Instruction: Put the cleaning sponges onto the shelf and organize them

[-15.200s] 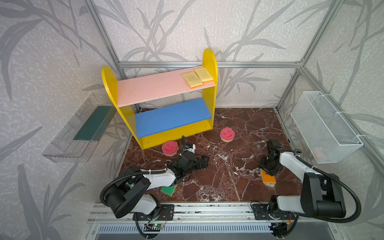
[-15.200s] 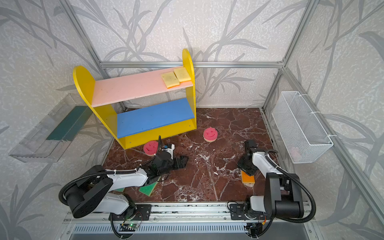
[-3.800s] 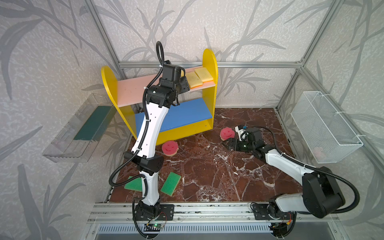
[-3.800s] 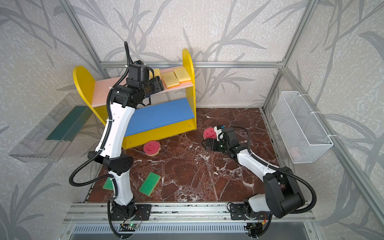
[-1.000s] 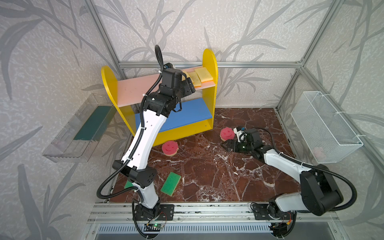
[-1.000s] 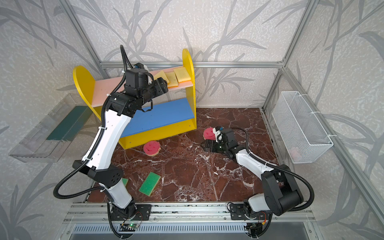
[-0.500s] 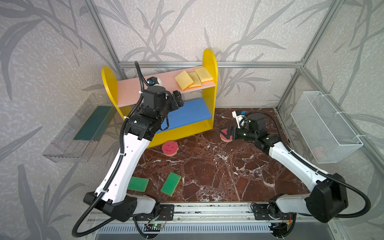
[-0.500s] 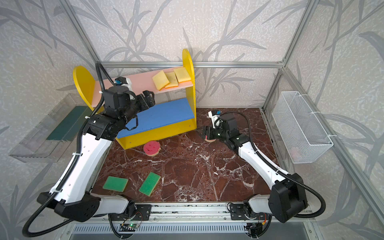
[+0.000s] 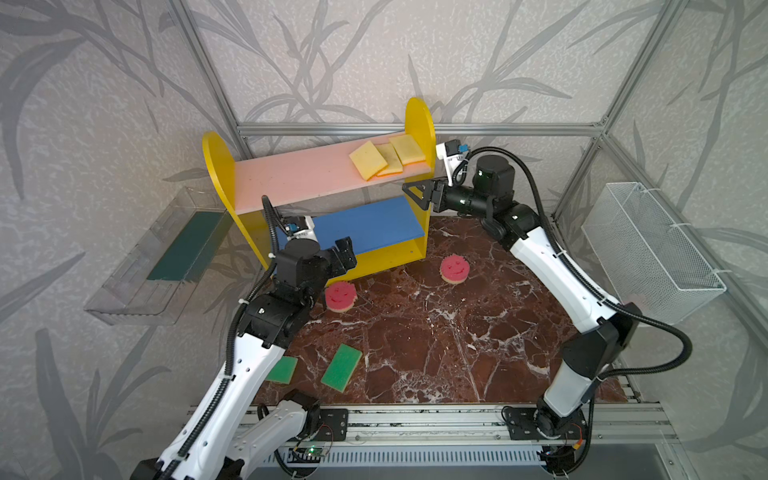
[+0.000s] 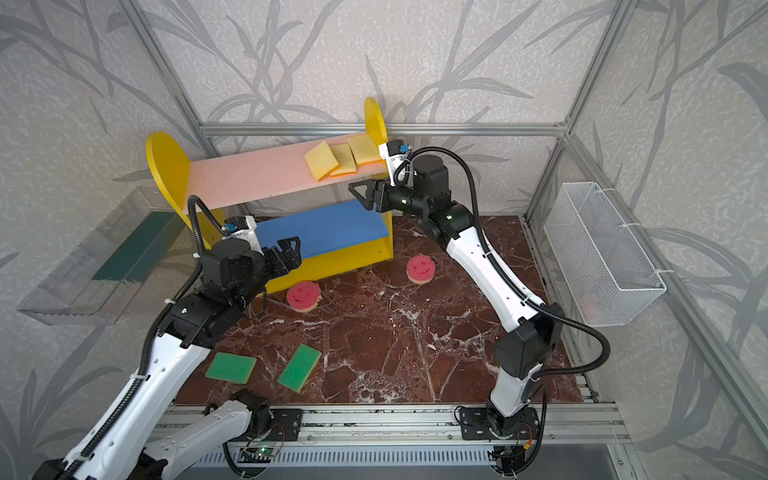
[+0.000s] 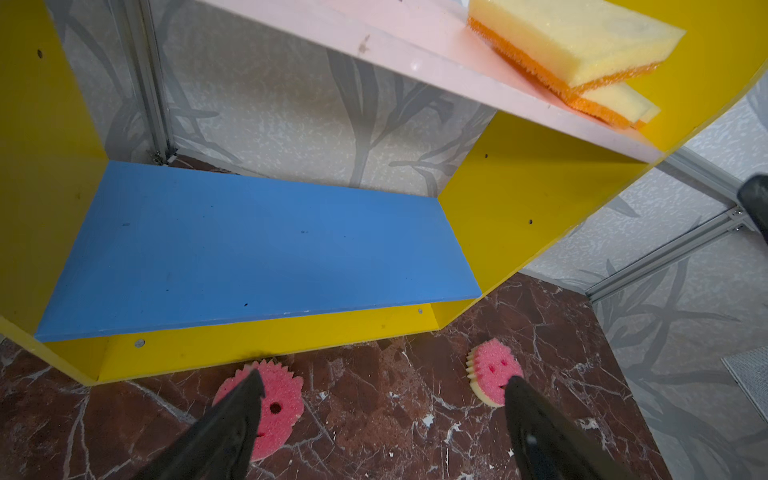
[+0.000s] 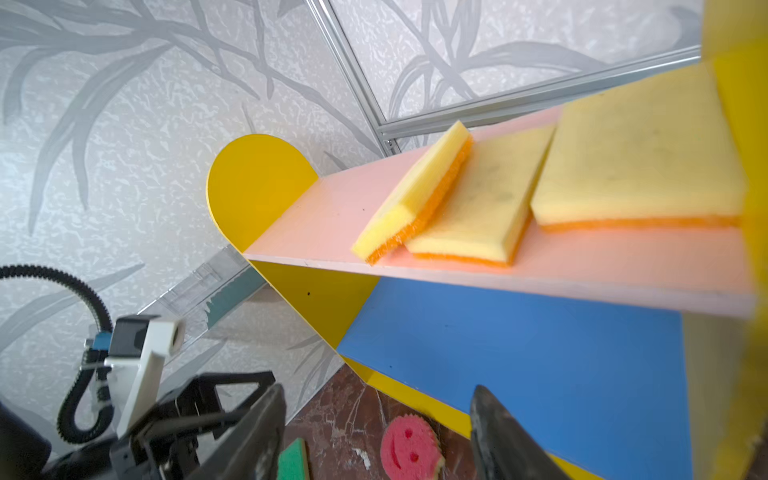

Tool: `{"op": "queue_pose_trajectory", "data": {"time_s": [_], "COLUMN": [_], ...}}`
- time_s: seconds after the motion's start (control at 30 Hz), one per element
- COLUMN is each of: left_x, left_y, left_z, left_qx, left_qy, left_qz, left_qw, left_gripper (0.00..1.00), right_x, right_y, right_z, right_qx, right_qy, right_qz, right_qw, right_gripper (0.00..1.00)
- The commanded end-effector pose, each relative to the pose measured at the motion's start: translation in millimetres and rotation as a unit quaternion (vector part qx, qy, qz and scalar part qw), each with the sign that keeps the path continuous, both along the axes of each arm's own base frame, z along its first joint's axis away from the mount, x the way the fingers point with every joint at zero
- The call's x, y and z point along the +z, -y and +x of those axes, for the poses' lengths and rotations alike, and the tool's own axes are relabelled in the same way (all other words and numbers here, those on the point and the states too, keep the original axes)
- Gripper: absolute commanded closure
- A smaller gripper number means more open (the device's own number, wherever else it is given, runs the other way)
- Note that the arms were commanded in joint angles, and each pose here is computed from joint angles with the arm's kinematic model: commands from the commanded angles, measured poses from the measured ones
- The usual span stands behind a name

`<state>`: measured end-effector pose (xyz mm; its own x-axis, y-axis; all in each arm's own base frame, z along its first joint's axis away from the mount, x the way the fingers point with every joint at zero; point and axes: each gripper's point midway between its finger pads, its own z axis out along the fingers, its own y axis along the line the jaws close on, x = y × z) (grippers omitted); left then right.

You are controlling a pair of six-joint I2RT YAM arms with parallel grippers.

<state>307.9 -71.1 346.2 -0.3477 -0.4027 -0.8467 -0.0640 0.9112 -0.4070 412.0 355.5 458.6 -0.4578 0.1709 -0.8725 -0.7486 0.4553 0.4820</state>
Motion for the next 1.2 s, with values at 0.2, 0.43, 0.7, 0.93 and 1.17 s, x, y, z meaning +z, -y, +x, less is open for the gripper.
{"op": "queue_pose_trajectory", "data": {"time_s": [0.2,0.43,0.7,0.93,1.17], "left_x": [-48,-59,-69,-77,-77], "left_y": [2,6,8,11,10], "left_z": [-18,-22,-23,-24,-25], "left_qx": [-0.015,-0.029,-0.036,-0.044,-0.044], "left_qy": [-0.027,-0.034,-0.04,-0.047,-0.047], "left_qz": [-0.025,-0.027,-0.023,-0.028,-0.026], "left_qw": [0.999,0.999,0.998,0.998,0.998], "left_gripper": [0.09,0.09,0.09,0.1,0.1], "right_x": [27,30,32,31,37], "right_y": [-47,-48,-45,-44,-43], "right_z": [10,23,40,49,52], "right_qx": [0.022,-0.001,-0.04,-0.056,-0.061], "right_qy": [0.021,0.018,0.033,0.04,0.05], "right_qz": [-0.013,0.007,0.014,0.016,0.028], "right_qw": [0.999,1.0,0.999,0.998,0.997], "right_gripper": [0.26,0.26,0.24,0.23,0.23]}}
